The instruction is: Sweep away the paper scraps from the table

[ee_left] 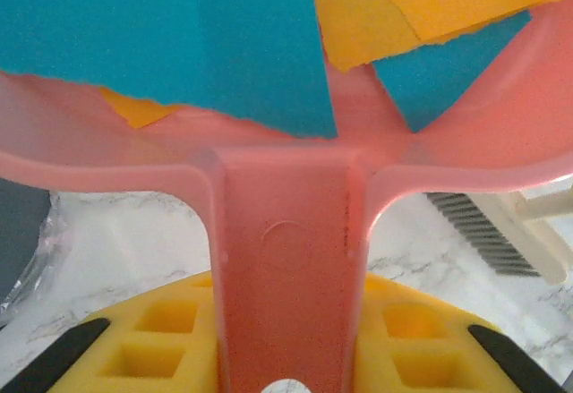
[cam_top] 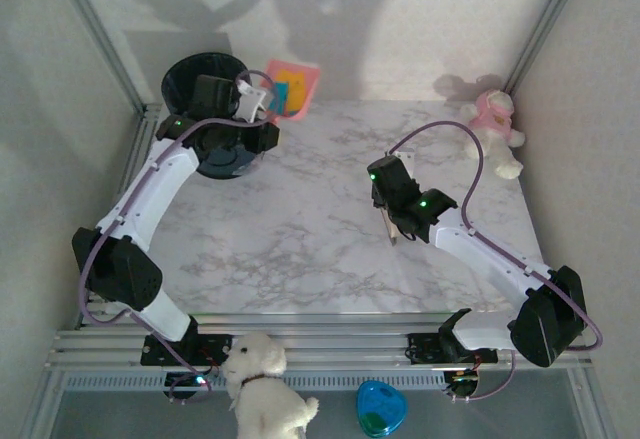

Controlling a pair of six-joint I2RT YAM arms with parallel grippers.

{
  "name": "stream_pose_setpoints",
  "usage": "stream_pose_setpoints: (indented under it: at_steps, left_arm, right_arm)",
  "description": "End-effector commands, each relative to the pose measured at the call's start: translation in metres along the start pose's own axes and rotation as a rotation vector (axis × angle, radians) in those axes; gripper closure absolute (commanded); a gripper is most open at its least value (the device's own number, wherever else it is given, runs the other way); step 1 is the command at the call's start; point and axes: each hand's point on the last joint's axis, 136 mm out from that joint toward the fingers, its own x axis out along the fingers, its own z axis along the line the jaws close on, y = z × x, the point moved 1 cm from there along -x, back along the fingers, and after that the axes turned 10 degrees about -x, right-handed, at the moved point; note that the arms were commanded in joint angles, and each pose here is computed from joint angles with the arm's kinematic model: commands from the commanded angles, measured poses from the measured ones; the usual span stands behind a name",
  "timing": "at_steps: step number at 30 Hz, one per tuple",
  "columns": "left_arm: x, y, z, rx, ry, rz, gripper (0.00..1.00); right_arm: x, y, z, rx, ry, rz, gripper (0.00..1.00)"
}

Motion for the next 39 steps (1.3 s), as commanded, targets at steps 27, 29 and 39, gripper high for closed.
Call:
stream_pose_setpoints:
  at_steps: [27, 29, 39]
  left_arm:
    - [-0.051, -0.078, 0.036, -0.394, 0.474, -0.137, 1.00]
    - [-0.047, -0.079, 0.041, -0.435, 0.481, -0.122, 1.00]
    - [-0.029, -0.083, 0.055, -0.533, 0.518, -0.064, 1.00]
  right_arm:
    - [0.003, 0.004, -0.003, 0.018, 0.012, 0.018, 1.00]
    - [0.004, 0.004, -0.003, 0.018, 0.013, 0.018, 1.00]
    - [0.004, 0.003, -0.002, 0.017, 0.011, 0.025, 1.00]
